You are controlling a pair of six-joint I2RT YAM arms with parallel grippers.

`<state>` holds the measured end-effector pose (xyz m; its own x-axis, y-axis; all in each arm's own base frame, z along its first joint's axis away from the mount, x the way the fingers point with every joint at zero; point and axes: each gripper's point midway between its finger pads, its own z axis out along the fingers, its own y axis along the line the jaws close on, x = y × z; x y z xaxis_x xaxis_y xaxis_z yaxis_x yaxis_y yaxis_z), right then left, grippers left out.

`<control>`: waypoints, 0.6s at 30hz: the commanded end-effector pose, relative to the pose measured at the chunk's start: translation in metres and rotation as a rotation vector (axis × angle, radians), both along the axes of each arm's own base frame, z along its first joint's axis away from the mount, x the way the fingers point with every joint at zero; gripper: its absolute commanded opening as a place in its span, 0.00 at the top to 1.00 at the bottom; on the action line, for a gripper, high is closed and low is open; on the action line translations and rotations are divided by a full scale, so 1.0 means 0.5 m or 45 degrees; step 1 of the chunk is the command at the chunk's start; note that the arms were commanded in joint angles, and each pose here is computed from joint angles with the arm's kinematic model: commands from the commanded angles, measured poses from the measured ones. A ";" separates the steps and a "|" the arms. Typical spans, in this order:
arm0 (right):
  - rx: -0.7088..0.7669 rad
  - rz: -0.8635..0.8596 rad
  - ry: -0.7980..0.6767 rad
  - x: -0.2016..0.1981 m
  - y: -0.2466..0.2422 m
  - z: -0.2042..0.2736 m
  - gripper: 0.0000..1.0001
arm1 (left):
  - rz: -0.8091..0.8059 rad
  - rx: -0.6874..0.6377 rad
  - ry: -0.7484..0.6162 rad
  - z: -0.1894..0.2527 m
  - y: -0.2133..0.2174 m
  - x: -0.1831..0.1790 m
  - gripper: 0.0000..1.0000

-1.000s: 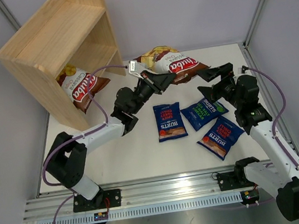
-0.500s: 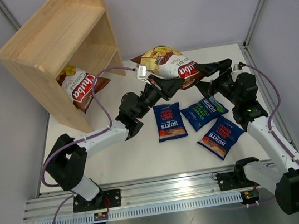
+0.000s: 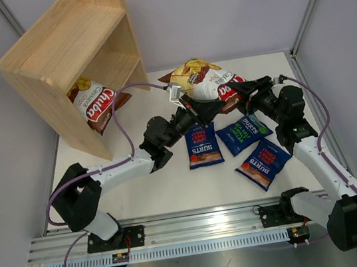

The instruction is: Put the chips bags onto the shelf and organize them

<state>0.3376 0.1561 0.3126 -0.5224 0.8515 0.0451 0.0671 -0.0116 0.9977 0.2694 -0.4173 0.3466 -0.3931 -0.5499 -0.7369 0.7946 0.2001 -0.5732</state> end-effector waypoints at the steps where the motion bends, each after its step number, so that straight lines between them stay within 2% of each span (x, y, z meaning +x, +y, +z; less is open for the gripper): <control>1: 0.015 -0.029 -0.180 -0.020 -0.011 0.092 0.50 | -0.010 -0.113 -0.177 0.103 0.028 -0.049 1.00; 4: -0.008 -0.048 -0.244 -0.029 -0.016 0.109 0.62 | 0.003 -0.063 -0.148 0.082 0.032 -0.047 0.81; 5: -0.017 -0.056 -0.262 -0.030 -0.018 0.112 0.64 | 0.003 -0.047 -0.146 0.079 0.035 -0.050 0.70; 6: -0.010 -0.060 -0.316 -0.034 -0.019 0.128 0.67 | 0.006 -0.023 -0.154 0.070 0.036 -0.051 0.62; 7: -0.013 -0.057 -0.348 -0.038 -0.019 0.129 0.69 | 0.005 0.006 -0.151 0.057 0.038 -0.054 0.51; 9: -0.042 -0.043 -0.405 -0.042 -0.015 0.138 0.70 | 0.036 0.065 -0.141 0.048 0.054 -0.056 0.20; 10: -0.059 -0.039 -0.424 -0.043 -0.014 0.142 0.70 | 0.063 0.100 -0.121 0.036 0.062 -0.053 0.13; 11: -0.080 -0.036 -0.443 -0.046 -0.013 0.144 0.71 | 0.086 0.190 -0.060 0.001 0.067 -0.047 0.01; 12: -0.116 -0.037 -0.464 -0.046 -0.013 0.141 0.71 | 0.138 0.207 -0.063 0.017 0.090 -0.047 0.01; 14: -0.144 -0.040 -0.487 -0.047 -0.014 0.138 0.72 | 0.197 0.341 0.015 -0.019 0.113 -0.041 0.01; 16: -0.179 -0.038 -0.511 -0.046 -0.013 0.134 0.73 | 0.257 0.413 0.046 -0.017 0.146 -0.046 0.01; 18: -0.187 -0.007 -0.553 -0.045 -0.005 0.141 0.73 | 0.367 0.583 0.171 -0.060 0.191 -0.036 0.01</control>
